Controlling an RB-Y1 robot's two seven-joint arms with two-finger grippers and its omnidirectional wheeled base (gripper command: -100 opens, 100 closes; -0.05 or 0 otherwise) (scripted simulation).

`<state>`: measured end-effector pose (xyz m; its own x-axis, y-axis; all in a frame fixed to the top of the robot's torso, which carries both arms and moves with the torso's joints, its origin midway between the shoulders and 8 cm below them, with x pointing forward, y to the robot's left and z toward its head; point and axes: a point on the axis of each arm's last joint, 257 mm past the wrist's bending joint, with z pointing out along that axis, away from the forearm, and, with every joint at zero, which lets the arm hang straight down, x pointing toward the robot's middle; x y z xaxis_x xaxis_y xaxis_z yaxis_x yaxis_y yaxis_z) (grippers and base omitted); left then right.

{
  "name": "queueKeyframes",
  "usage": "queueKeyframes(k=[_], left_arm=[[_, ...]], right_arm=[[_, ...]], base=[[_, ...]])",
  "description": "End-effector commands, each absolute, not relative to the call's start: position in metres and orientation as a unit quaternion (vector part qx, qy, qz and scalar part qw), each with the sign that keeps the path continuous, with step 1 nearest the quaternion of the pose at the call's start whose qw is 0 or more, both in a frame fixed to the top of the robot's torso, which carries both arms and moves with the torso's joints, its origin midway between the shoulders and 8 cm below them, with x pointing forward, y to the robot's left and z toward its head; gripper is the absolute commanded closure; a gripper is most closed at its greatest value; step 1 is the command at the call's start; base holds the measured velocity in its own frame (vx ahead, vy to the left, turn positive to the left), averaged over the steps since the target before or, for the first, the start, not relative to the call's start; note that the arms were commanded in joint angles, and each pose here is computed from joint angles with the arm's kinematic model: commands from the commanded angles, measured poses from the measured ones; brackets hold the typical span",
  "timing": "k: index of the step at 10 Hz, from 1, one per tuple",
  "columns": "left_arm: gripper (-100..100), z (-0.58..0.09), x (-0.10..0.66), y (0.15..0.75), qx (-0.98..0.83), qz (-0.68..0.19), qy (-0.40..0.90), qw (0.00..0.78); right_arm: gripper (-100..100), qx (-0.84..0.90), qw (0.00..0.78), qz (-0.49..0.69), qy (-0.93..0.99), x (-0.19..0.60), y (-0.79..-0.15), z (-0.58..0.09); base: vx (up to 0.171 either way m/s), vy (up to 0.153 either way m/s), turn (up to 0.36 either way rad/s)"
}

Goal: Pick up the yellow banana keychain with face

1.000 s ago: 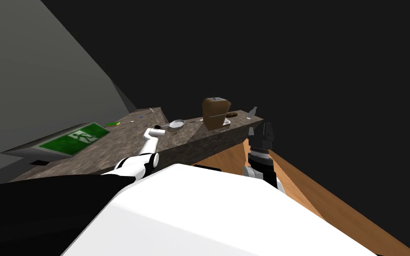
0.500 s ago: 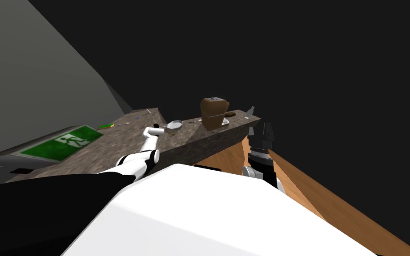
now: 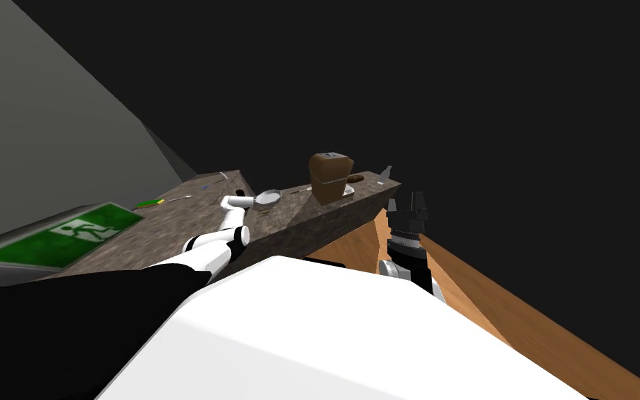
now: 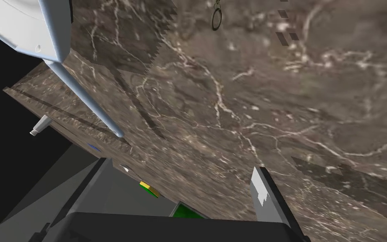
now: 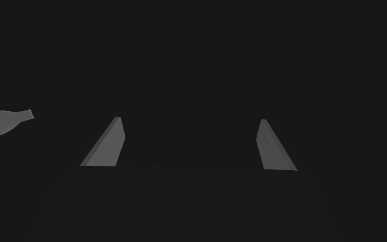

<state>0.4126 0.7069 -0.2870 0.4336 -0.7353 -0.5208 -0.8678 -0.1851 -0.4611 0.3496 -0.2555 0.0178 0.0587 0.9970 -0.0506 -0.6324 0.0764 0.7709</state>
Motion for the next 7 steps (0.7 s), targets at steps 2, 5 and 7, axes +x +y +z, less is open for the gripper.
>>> queueKeyframes(k=[2,5,7], left_arm=[[-100,-0.293,0.403,0.7,-0.795,0.092,0.508,0.319],[-100,-0.308,0.388,0.688,-0.817,0.098,0.5,0.269],[-100,-0.313,0.382,0.677,-0.832,0.096,0.493,0.237]], right_arm=[[0,0.295,0.665,0.612,0.309,0.35,-0.255,0.018],[0,0.295,0.665,0.612,0.309,0.35,-0.255,0.018],[0,0.295,0.665,0.612,0.309,0.35,-0.255,0.018]], base=[[0.028,0.015,-0.074],[0.023,0.015,-0.061],[0.027,0.019,-0.062]])
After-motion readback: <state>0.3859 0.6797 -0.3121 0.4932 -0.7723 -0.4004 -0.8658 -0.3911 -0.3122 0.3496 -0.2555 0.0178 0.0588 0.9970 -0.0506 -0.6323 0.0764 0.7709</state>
